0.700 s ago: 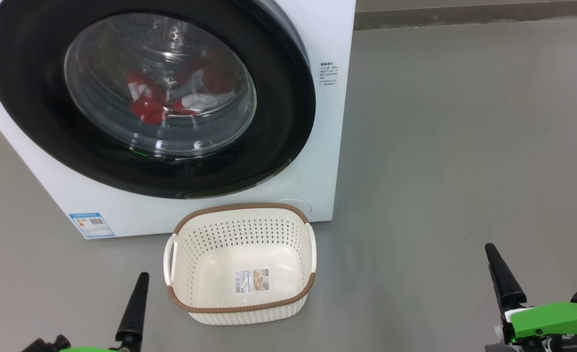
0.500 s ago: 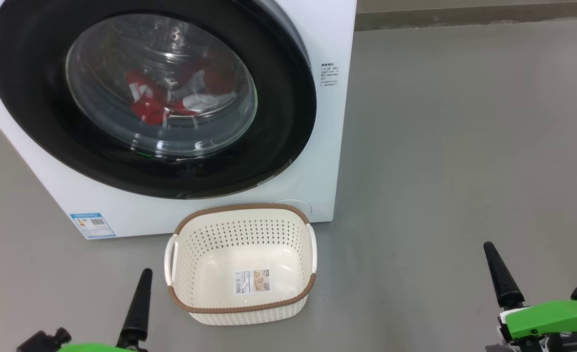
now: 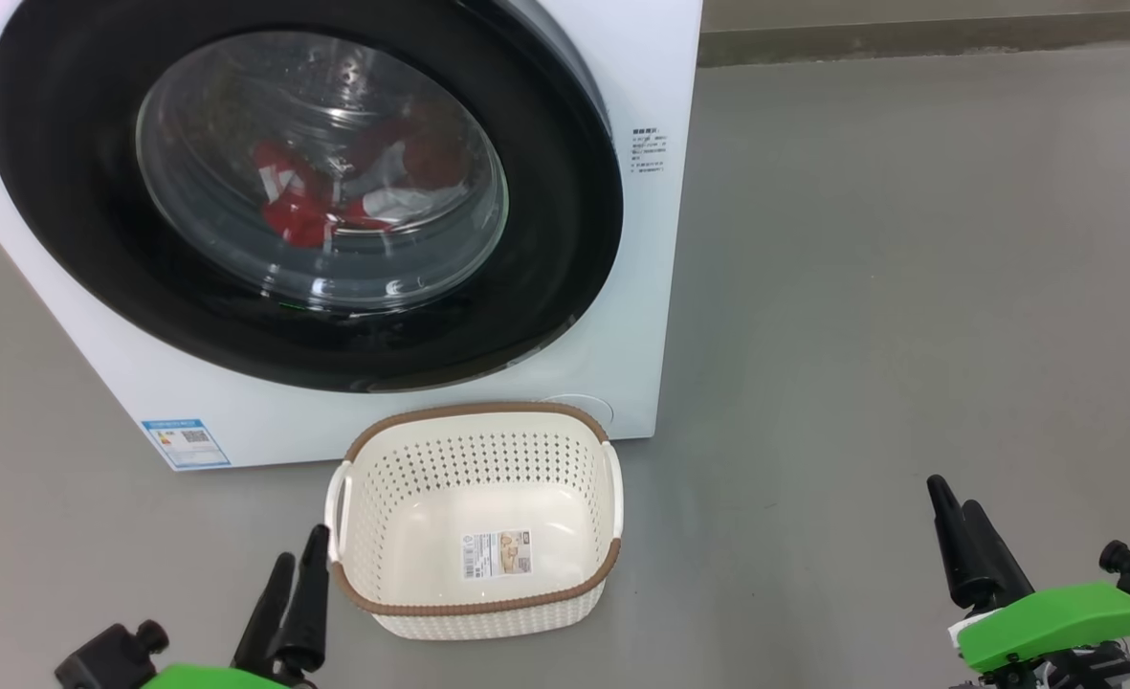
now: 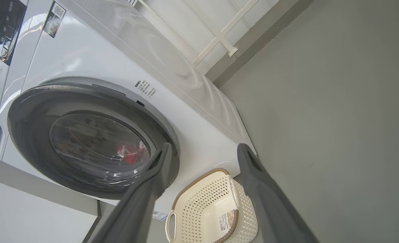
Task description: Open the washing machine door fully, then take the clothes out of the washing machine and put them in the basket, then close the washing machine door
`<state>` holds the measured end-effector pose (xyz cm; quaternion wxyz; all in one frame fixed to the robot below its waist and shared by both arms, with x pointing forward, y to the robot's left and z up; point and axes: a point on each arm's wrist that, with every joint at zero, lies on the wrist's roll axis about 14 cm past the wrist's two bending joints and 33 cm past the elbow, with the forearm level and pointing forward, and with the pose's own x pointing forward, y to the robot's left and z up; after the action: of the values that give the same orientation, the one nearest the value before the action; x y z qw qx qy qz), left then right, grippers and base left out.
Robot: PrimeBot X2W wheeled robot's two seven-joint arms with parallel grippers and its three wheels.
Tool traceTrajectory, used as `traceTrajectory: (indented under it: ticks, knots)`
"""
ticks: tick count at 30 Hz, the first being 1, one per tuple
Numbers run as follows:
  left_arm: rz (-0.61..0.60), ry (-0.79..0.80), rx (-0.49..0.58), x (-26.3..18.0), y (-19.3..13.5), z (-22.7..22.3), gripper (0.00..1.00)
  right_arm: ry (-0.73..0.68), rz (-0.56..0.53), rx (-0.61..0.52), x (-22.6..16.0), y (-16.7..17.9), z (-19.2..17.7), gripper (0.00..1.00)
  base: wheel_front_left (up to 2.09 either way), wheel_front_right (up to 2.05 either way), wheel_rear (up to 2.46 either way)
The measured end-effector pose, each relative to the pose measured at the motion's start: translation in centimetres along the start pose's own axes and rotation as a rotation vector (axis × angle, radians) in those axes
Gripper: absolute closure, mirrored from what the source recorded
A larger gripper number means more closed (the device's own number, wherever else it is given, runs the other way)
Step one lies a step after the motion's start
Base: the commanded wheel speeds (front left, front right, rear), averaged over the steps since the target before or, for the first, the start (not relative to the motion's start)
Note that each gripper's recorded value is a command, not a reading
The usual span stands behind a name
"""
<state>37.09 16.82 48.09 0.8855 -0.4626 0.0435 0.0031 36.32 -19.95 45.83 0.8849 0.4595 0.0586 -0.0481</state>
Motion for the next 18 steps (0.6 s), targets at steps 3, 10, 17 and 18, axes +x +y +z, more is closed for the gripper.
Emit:
traceTrajectory:
  ticks: [3,10,17,18]
  knots:
    - [-0.010,0.004,0.061,0.0,-0.2,-0.1,0.00,0.005,0.009,-0.061,0.0,0.2,-0.1,0.00,0.00,0.00,0.00]
    - [-0.024,0.006,0.165,-0.1,-0.6,-0.3,0.00,0.009,0.023,-0.187,0.0,0.5,-0.3,0.00,0.00,0.00,0.00]
    - [-0.045,0.000,0.270,0.1,-1.2,-0.3,0.00,0.014,0.052,-0.309,0.2,1.2,-0.6,0.00,0.00,0.00,0.00]
    - [-0.048,-0.004,0.282,0.1,-1.3,-0.3,0.00,0.009,0.057,-0.319,0.3,1.3,-0.5,0.00,0.00,0.00,0.00]
